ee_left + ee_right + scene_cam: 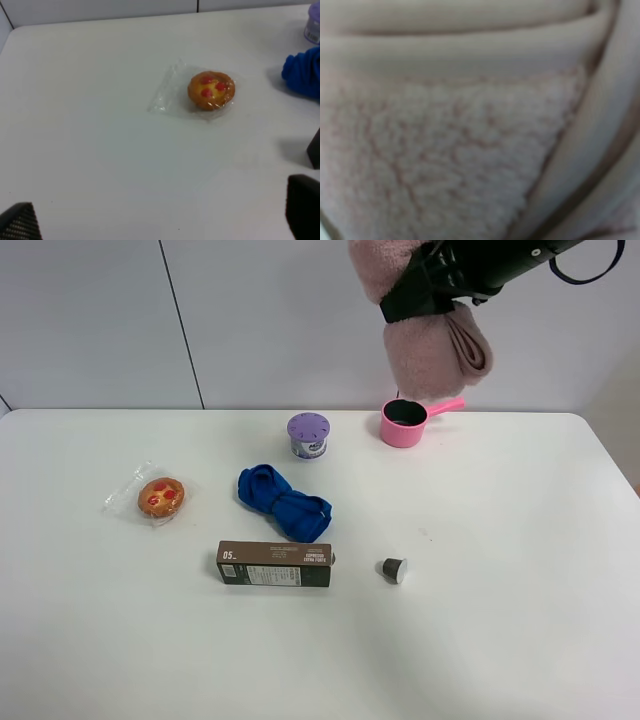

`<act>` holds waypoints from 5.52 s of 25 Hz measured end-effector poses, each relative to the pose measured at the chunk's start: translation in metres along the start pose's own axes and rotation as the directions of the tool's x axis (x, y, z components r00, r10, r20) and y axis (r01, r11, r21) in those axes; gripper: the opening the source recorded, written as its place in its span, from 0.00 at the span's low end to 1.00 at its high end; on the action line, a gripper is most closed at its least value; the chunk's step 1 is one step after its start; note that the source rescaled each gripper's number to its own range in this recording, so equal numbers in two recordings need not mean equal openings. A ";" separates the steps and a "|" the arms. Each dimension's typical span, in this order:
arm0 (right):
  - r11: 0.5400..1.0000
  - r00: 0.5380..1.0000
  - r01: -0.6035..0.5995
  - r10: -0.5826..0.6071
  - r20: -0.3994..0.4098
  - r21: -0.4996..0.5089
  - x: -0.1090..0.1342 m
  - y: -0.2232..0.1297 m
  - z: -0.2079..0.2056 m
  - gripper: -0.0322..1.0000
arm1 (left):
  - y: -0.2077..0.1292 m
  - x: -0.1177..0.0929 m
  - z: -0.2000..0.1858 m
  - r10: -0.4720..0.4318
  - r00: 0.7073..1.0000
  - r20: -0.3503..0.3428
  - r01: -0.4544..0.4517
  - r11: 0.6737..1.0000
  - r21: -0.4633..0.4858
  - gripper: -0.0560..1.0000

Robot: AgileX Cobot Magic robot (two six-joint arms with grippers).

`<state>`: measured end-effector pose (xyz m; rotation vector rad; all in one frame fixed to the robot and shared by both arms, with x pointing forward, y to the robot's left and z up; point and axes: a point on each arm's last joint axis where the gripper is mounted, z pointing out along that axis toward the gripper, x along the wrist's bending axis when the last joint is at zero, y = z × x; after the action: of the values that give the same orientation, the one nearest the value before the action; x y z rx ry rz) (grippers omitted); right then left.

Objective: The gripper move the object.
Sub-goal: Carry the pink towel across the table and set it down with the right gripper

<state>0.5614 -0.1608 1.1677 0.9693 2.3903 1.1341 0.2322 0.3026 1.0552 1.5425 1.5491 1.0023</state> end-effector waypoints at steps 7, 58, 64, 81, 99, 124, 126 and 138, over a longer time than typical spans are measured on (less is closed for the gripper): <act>0.988 0.995 0.089 -0.084 0.046 -0.125 0.015 0.017 0.006 0.03 | 0.000 0.000 0.000 0.000 1.000 0.000 0.000 1.000 0.000 1.00; 0.936 0.918 0.291 -0.331 -0.218 -0.198 0.268 -0.055 0.245 0.03 | 0.000 0.000 0.000 0.000 1.000 0.000 0.000 1.000 0.000 1.00; 0.942 0.909 0.305 -0.332 -0.251 -0.140 0.270 -0.072 0.259 0.03 | 0.000 0.000 0.000 0.000 1.000 0.000 0.000 1.000 0.000 1.00; 0.944 0.904 0.323 -0.327 -0.274 -0.062 0.272 -0.100 0.283 0.03 | 0.000 0.000 0.000 0.000 1.000 0.000 0.000 1.000 0.000 1.00; 0.945 0.918 0.316 -0.327 -0.223 -0.083 0.269 -0.103 0.291 0.03 | 0.000 0.000 0.000 0.000 1.000 0.000 0.000 1.000 0.000 1.00; 0.945 0.914 0.320 -0.327 -0.241 -0.069 0.270 -0.104 0.291 0.05 | 0.000 0.000 0.000 0.000 1.000 0.000 0.000 1.000 0.000 1.00; 0.945 0.915 0.319 -0.327 -0.237 -0.072 0.270 -0.104 0.291 0.20 | 0.000 0.000 0.000 0.000 1.000 0.000 0.000 1.000 0.000 1.00; 0.945 0.920 0.314 -0.326 -0.216 -0.088 0.268 -0.102 0.292 0.58 | 0.000 0.000 0.000 0.000 1.000 0.000 0.000 1.000 0.000 1.00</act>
<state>0.4815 0.1417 0.9043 0.4234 2.5589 1.2262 0.2322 0.3026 1.0552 1.5425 1.5491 1.0023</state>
